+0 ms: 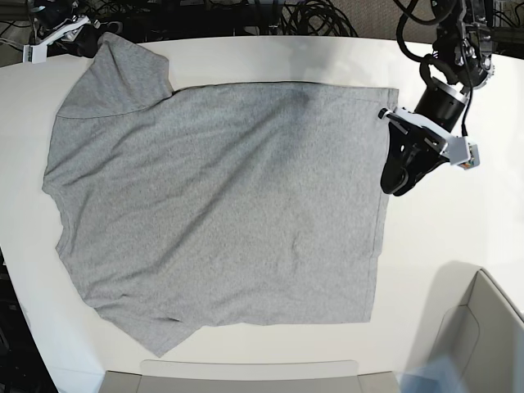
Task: Fold the T-shirt properly
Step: 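Close both grippers on the shirt's shoulder corners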
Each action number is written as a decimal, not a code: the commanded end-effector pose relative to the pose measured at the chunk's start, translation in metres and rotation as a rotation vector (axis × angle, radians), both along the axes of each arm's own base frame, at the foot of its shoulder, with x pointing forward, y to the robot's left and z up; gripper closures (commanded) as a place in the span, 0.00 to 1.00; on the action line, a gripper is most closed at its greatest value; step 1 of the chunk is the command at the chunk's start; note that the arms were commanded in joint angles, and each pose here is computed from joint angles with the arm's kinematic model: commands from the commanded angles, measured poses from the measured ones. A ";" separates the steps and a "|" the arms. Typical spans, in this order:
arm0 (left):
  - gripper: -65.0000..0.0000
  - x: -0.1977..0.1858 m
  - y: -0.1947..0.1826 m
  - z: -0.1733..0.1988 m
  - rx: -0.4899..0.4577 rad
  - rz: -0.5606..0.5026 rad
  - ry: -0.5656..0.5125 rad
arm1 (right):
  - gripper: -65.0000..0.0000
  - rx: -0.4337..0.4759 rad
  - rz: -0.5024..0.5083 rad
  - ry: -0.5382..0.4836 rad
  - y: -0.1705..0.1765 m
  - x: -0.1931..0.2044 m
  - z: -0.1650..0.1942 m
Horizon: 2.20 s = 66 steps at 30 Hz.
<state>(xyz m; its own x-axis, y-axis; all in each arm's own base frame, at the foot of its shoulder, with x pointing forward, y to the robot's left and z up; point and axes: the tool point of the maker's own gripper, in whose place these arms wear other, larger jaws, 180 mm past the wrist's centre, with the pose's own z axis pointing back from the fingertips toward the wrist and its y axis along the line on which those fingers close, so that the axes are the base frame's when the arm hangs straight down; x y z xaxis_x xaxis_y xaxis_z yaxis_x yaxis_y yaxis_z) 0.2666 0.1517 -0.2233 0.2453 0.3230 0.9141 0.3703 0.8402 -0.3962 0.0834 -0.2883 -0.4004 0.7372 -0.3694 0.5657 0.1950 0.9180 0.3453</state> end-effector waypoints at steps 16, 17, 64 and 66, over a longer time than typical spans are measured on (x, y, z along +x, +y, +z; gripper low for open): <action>0.82 0.003 0.009 0.019 0.098 -0.059 -0.052 | 0.73 0.087 -0.063 -0.102 0.027 0.021 -0.001; 0.82 0.003 0.009 0.019 0.098 -0.059 -0.052 | 0.73 0.098 -0.052 -0.099 0.032 0.022 -0.002; 0.76 -0.080 0.069 -0.181 0.115 0.051 0.780 | 0.73 0.031 0.116 0.024 0.040 0.023 -0.032; 0.76 -0.081 0.064 -0.184 0.108 0.042 0.779 | 0.73 0.031 0.116 0.024 0.040 0.023 -0.032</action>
